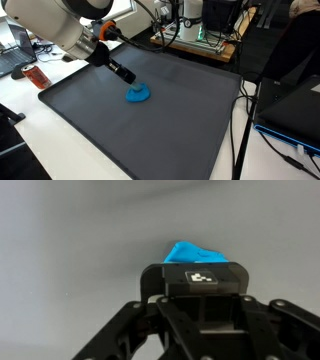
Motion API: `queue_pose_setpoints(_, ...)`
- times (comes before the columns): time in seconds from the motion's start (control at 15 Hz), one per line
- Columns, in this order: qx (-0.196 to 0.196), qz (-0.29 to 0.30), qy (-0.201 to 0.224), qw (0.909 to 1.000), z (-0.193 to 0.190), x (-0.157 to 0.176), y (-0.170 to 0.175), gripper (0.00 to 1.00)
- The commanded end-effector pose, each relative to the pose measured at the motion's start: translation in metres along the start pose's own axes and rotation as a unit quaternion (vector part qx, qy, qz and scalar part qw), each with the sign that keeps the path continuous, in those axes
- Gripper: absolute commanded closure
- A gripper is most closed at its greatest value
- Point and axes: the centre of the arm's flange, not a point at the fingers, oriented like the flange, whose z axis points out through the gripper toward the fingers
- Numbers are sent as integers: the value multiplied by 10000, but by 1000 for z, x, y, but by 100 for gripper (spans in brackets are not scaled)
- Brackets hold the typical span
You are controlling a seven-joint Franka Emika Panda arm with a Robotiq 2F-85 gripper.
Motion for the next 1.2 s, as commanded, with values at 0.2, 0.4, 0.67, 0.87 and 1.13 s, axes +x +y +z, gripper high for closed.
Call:
queue_pose_setpoints(0.2, 32, -180, 29, 9998, -6, -20, -5, 78)
queue_pose_setpoints(0.4, -18, -140, 166, 9998, -14, -25, -8, 78)
queue_pose_setpoints(0.67, -63, -187, 376, 9991, -38, -42, -19, 78)
queue_pose_setpoints(0.87, -130, -69, 508, 9986, -54, -48, -21, 78)
queue_pose_setpoints(1.13, 65, -41, 613, 9981, -72, -54, -7, 78)
